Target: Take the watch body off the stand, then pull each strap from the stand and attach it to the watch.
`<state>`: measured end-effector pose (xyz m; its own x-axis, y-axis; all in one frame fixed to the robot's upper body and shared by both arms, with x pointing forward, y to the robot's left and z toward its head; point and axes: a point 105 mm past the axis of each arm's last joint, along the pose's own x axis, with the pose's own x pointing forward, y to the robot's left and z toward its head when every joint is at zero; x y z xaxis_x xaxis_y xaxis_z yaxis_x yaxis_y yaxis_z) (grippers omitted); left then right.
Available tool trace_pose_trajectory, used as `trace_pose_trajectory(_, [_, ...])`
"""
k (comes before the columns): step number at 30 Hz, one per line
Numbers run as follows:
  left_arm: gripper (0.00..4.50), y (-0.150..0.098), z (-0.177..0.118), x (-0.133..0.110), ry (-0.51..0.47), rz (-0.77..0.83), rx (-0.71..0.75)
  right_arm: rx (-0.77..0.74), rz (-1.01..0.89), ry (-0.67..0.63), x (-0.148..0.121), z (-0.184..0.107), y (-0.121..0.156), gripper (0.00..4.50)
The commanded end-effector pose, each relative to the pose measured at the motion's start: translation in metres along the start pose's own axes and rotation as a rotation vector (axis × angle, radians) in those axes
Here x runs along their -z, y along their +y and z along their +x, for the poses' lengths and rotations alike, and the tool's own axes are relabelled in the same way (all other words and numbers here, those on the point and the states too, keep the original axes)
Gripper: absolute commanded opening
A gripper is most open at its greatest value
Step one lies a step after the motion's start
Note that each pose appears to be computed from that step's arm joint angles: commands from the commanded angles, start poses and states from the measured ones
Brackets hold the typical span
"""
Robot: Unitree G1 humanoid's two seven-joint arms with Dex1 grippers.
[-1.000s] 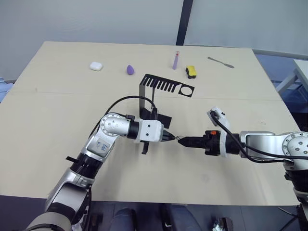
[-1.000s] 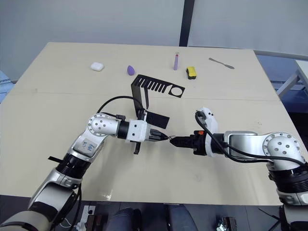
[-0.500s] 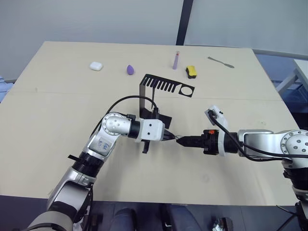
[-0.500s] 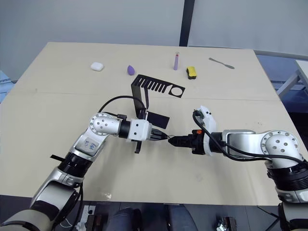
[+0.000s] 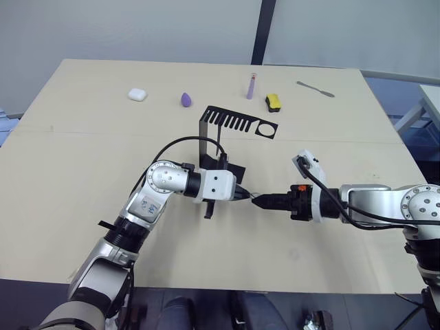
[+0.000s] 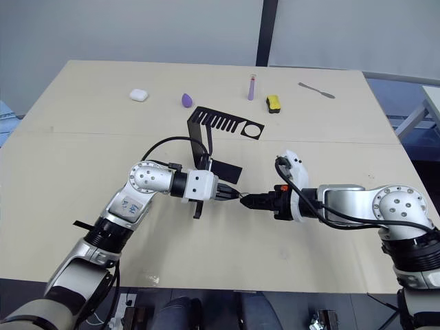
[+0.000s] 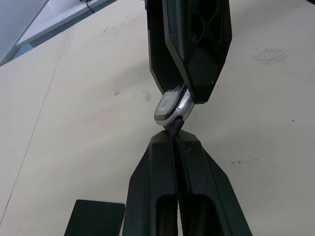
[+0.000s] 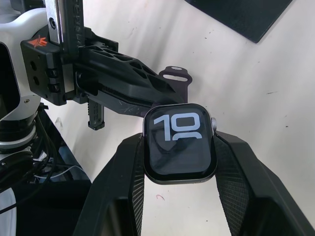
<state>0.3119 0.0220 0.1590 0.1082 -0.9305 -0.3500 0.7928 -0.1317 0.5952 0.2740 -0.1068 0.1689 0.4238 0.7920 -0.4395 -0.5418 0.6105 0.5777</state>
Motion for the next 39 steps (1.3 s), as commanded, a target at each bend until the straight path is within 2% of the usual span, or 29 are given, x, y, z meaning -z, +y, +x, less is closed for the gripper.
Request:
trace_pose_trajectory(1, [0.0,0.0073,0.0088,-0.022,-0.059,0.071,-0.005,-0.111,-0.058,0.02,0.0015,0.0024,0.0257,1.5])
trace_pose_trajectory(39, [0.0,0.0076,0.0112,-0.0242,-0.062,0.08,0.001,-0.119,-0.06,0.021,0.0015,0.004,0.0277,1.5])
